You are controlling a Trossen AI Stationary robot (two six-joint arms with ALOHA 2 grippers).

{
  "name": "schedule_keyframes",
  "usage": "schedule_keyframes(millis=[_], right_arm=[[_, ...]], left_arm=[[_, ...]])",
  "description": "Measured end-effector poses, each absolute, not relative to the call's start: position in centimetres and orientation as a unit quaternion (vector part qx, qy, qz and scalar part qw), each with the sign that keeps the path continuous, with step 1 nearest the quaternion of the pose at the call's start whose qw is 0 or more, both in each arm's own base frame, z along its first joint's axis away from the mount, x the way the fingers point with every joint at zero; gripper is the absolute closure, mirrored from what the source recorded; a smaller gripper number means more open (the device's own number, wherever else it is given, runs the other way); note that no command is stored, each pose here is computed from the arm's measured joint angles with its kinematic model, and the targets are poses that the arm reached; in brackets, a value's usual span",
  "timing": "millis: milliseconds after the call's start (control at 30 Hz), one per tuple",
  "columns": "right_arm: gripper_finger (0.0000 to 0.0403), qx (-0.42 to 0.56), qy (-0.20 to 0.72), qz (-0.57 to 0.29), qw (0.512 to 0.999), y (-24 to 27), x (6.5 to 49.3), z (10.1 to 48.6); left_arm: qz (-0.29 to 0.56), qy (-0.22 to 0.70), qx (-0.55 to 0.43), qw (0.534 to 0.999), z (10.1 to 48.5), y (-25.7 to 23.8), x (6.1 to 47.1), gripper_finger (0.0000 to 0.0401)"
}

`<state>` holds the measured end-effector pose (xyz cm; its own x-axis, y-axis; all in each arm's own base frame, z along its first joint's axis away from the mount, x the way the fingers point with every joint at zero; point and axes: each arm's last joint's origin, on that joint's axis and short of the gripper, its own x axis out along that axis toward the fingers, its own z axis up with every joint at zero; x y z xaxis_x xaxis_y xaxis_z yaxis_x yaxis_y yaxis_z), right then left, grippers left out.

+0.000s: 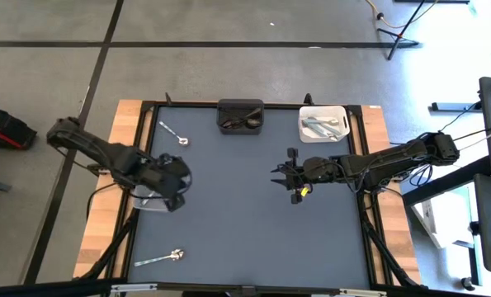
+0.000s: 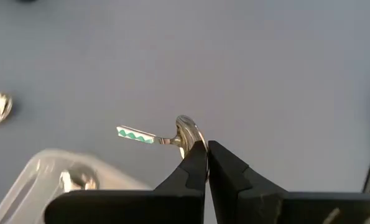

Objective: Sort silverware by color (type)
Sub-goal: Put the right blue spoon into the transparent bin, then put the top blue spoon into the transparent bin

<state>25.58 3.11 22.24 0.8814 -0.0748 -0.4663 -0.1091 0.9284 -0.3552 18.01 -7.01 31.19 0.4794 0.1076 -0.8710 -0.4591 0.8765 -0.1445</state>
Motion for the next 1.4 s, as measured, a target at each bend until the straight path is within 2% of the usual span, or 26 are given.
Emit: schedule_keyframes(millis=[333, 533, 833, 1200, 1400], right_arm=[[0.0283, -0.193, 0.244, 0.010, 0.950, 3.1, 25.6, 22.2], [0.0283, -0.185, 0.245, 0.008, 0.952, 3.1, 25.6, 22.2], [0.0283, -0.185, 0.245, 0.008, 0.952, 3.1, 25.6, 22.2], [0.0283, -0.185, 0.244, 0.009, 0.952, 3.1, 25.6, 22.2], [0.0283, -0.185, 0.243, 0.008, 0.952, 3.1, 25.6, 22.2]], left_arm=[[0.168, 0.421, -0.238, 0.859, 33.7, -6.1, 13.2, 0.0401], [0.187, 0.451, -0.279, 0.827, 33.6, -5.8, 11.3, 0.0401], [0.244, 0.488, -0.277, 0.791, 32.6, -5.7, 10.0, 0.0400], [0.278, 0.578, -0.239, 0.729, 27.4, -6.3, 10.0, 0.0348], [0.269, 0.558, -0.252, 0.744, 28.5, -6.3, 10.3, 0.0312]])
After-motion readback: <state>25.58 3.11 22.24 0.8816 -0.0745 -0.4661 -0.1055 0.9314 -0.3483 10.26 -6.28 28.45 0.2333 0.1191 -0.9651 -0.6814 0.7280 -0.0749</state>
